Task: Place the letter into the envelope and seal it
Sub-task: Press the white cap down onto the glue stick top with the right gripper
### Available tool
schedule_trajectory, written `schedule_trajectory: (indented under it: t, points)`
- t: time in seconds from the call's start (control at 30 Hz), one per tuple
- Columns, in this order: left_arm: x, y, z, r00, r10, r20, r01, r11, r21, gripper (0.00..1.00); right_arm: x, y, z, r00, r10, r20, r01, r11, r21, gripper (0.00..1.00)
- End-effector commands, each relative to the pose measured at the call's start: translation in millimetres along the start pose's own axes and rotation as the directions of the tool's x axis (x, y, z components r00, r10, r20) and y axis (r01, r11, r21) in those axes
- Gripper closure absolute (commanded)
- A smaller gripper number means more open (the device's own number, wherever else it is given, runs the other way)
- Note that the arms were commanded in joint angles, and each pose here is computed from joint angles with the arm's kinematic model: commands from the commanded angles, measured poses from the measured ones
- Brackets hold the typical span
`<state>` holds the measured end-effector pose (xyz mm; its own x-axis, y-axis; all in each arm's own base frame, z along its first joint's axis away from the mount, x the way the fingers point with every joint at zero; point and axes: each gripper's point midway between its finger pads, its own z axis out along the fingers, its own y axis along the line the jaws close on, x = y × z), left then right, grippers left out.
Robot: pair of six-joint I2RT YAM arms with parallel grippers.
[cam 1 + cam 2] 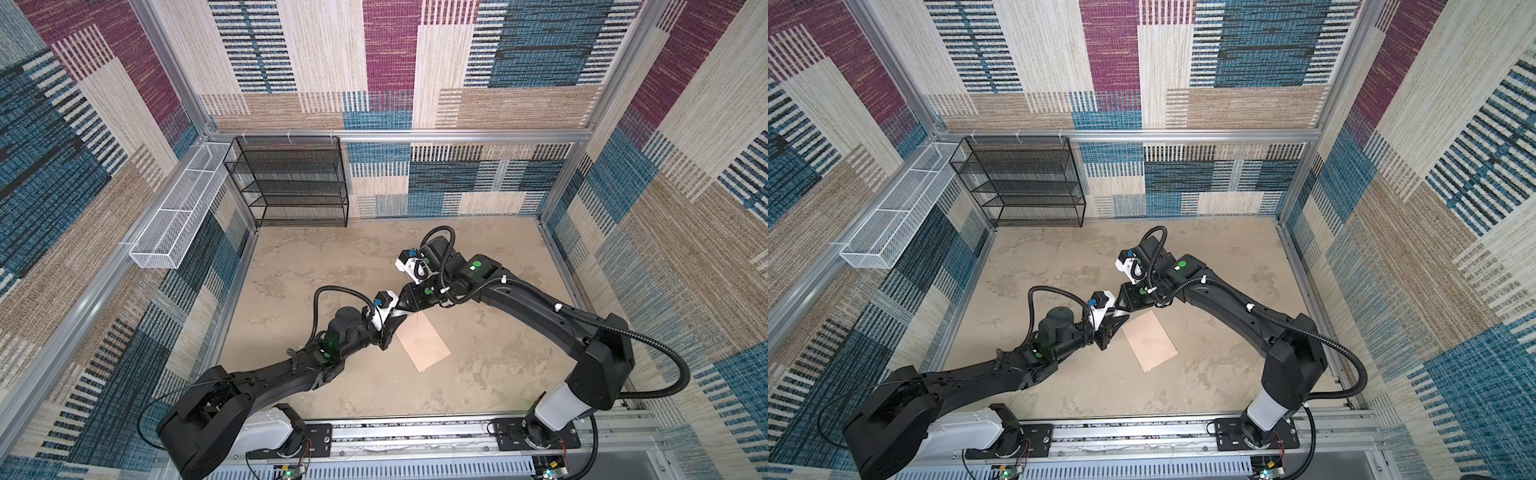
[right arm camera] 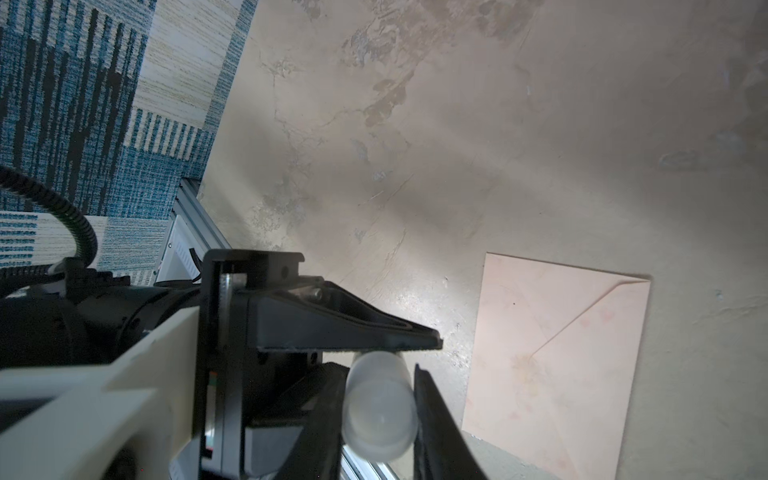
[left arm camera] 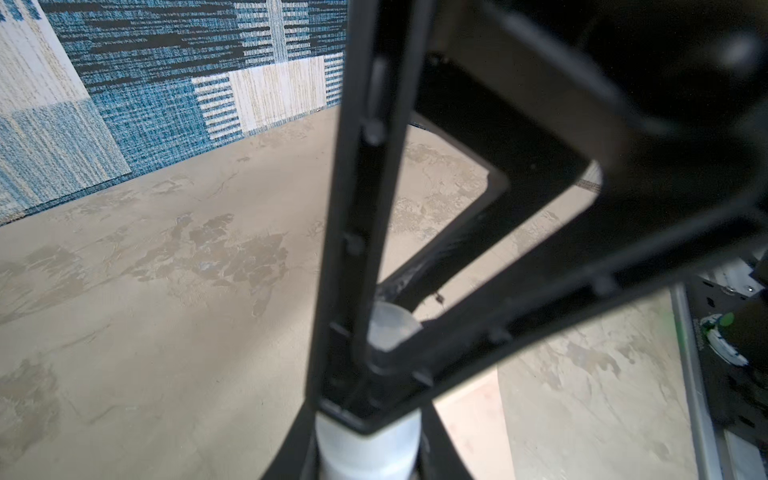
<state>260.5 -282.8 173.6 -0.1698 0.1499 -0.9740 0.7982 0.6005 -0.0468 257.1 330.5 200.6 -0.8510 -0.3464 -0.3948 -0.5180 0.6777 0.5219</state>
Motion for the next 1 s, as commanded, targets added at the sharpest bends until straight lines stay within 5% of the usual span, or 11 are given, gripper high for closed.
schedule_trajectory:
  t: [0.0,0.57,0.97]
  points:
    - [-136.2,-15.1,-36.8,0.849,0.119,0.515,-0.138,0.990,-0.001,1.00,31.0,-8.3,8.9,0.991,0.054,-0.125,-0.050,0.998,0.034,0.76]
    - [-134.8,-11.6,-37.8,0.849,0.122,0.514,-0.132,0.991,-0.016,1.00,26.8,9.9,6.4,0.994,0.025,-0.104,-0.031,0.998,-0.057,0.75]
    - [-103.1,-18.1,-35.0,0.896,0.132,0.424,-0.155,0.988,0.020,1.00,-2.8,-1.7,-9.2,1.000,0.015,-0.022,-0.013,0.997,0.082,0.70]
